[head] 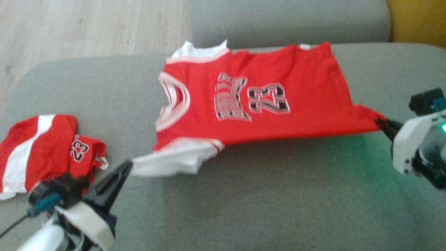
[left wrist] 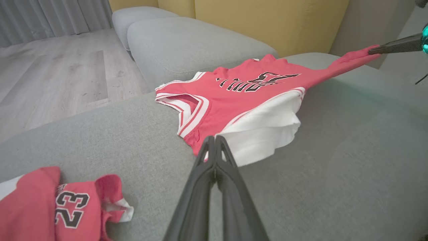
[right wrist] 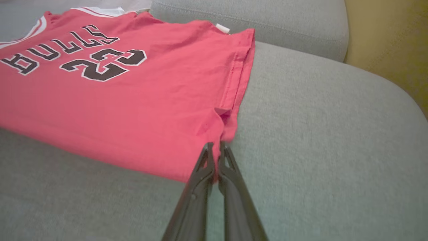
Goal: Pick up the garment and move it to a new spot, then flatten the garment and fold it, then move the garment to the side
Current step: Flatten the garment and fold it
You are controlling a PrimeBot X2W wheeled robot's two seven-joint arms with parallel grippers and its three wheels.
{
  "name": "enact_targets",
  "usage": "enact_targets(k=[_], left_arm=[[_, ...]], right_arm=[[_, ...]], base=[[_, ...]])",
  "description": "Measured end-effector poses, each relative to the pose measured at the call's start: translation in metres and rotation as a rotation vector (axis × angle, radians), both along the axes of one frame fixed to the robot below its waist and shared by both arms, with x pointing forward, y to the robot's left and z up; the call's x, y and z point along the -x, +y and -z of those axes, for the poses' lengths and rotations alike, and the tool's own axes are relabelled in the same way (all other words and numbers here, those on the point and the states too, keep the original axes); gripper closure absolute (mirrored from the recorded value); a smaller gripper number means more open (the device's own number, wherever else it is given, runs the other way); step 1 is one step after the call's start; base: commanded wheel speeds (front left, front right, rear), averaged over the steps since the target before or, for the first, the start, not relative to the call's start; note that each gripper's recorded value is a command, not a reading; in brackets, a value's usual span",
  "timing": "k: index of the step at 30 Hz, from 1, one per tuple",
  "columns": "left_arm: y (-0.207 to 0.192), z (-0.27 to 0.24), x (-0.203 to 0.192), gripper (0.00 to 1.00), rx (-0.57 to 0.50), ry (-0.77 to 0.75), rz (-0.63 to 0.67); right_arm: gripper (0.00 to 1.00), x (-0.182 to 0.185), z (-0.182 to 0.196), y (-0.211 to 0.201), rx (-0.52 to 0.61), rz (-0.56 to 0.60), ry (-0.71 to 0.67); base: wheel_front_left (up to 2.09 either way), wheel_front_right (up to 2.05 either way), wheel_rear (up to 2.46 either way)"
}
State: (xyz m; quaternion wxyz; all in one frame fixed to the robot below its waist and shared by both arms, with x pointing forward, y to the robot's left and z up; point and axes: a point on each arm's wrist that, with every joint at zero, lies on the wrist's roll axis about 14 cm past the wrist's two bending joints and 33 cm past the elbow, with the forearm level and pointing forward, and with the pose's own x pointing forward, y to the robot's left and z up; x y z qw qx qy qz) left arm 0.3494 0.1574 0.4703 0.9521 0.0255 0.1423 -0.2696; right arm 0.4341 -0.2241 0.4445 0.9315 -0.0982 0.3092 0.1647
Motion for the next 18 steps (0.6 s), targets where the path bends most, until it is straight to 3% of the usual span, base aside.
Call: enact_targets(k=[9,18], left_arm=[[-0.006,-0.009,0.033,1.00,0.027,0.035,0.014],[-0.011,-0.022,0.011,1.00,0.009,0.000,0.028]], right_arm=[[1.00,0.052,0.011,-0.018,-0.002,0.010,0.148],[1.00,0.045,0.009,-0.024,0.013,0.016,0.168]], base=[[0.00,0.00,0.00],[0.00,0.00,0.00]])
